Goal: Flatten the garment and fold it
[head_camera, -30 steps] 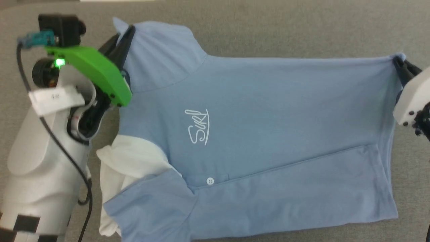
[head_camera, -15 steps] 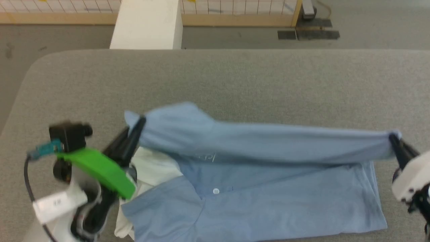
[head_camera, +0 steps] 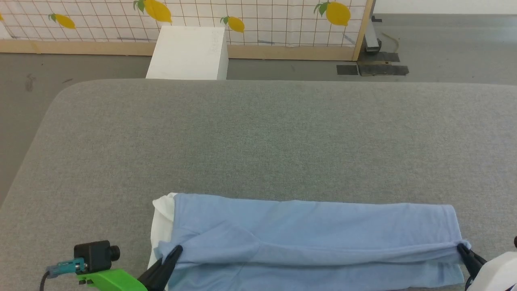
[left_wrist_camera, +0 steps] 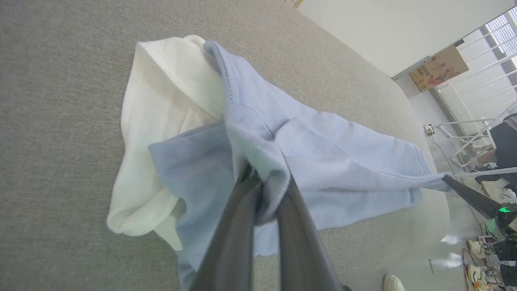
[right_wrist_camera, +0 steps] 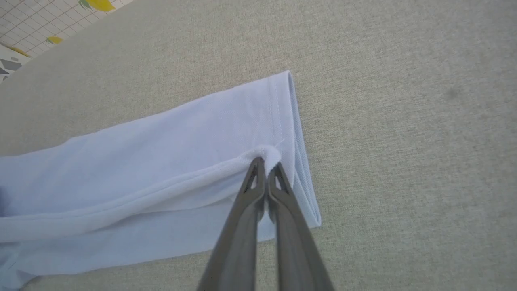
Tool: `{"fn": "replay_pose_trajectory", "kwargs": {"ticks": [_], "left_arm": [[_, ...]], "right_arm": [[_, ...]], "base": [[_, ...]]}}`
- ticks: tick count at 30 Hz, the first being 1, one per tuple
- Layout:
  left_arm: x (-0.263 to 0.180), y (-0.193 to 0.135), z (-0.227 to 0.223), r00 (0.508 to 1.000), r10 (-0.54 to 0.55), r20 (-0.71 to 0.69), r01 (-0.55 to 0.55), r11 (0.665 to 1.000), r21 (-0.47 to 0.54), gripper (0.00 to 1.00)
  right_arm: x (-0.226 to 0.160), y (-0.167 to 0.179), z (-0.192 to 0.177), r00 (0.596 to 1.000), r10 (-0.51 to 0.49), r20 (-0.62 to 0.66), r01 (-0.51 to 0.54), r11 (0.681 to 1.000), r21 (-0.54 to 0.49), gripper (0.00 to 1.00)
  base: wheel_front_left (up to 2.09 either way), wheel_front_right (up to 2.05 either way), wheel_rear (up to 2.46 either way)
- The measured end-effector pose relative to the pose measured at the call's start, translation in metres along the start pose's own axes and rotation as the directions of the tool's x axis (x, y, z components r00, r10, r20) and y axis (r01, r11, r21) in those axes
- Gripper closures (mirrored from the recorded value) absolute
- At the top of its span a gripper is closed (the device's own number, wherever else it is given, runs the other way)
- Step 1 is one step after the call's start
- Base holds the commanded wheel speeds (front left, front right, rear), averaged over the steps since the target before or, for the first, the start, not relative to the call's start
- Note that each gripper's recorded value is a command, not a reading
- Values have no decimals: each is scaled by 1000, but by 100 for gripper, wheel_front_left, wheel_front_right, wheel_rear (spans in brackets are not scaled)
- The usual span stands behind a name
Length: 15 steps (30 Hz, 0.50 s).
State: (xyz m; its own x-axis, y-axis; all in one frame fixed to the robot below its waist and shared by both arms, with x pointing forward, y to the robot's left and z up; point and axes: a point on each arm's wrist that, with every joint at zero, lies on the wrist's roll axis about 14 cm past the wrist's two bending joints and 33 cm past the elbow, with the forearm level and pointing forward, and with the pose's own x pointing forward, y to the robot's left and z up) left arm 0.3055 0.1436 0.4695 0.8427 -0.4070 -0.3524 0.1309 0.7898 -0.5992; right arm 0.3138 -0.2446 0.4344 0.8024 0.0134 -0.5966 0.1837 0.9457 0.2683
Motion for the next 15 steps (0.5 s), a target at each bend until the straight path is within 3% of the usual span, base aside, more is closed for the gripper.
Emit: {"fn": "replay_pose_trajectory", "kwargs": {"ticks": [11,14,15], "left_arm": [[17,30,-45,973,81,-216,-85,996,-7,100],[24,38,-52,962,103,-254,-107,994,-4,94],[29,46,-59,950,125,-287,-126,992,17,89]], "right_arm": [[20,4,-31,992,-10,-122,8,1000,-20,100],[26,6,-37,989,-10,-147,7,1000,-23,100],[31,7,-42,986,-10,-165,6,1000,-26,67]], "base": [[0,0,0],[0,0,0],[0,0,0]]}}
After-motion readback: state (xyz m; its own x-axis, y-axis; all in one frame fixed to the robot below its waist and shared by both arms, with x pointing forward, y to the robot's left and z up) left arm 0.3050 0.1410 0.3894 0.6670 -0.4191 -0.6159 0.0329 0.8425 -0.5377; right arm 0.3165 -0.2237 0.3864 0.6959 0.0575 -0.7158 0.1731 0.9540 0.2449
